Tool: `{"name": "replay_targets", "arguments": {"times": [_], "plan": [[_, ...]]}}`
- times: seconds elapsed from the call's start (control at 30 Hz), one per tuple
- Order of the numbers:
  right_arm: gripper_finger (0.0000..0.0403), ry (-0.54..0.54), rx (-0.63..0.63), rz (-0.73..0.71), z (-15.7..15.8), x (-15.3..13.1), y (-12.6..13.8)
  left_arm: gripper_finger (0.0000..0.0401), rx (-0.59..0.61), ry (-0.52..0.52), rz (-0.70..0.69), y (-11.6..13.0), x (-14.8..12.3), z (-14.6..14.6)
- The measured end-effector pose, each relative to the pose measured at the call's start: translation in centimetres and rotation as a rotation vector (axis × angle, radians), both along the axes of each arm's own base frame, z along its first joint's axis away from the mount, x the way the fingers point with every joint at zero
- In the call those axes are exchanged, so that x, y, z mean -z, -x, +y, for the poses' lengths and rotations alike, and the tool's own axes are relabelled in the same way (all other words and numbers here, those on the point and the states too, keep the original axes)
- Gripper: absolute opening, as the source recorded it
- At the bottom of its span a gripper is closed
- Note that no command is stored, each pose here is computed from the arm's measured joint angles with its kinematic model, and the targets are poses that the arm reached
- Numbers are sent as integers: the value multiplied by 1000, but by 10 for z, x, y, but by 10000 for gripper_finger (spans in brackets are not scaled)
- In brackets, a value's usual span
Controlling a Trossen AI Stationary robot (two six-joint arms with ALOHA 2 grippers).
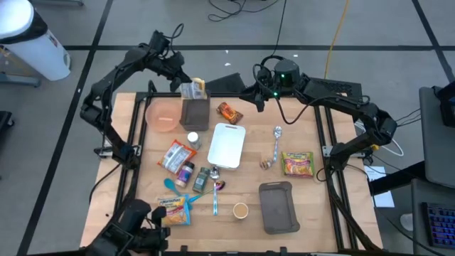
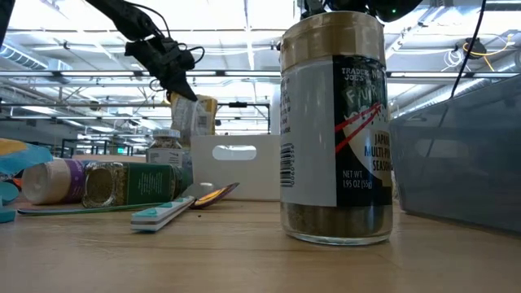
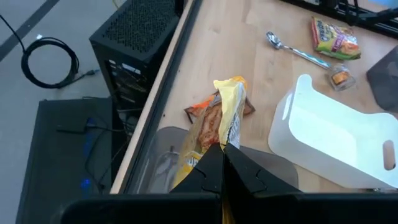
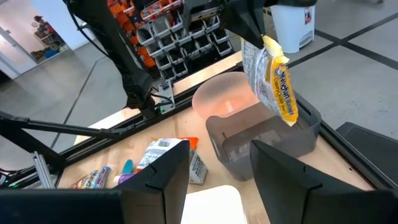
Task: Pick & Place Food Item
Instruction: Put the yellow noodle pack into the top black bin
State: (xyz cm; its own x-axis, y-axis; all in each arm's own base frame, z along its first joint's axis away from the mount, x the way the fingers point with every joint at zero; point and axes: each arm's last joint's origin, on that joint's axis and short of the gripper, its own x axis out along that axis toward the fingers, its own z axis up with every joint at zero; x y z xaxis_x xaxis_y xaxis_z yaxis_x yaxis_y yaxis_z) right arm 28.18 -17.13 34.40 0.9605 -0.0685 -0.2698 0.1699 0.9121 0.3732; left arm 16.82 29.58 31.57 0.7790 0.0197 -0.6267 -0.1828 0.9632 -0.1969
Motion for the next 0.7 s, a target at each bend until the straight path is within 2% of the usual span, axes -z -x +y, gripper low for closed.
{"name": "replay_targets", "arguments": {"times": [0.1,0.27,0.7], "plan": [[160,1,3,0,-1,0,1,1,-7,25,0,1,6,5],[160,3,15,0,-4,0,3,1,-11,133,-32,-1,23,16],[160,4,29,0,-8,0,5,2,-6,80,-48,-6,27,23]]}}
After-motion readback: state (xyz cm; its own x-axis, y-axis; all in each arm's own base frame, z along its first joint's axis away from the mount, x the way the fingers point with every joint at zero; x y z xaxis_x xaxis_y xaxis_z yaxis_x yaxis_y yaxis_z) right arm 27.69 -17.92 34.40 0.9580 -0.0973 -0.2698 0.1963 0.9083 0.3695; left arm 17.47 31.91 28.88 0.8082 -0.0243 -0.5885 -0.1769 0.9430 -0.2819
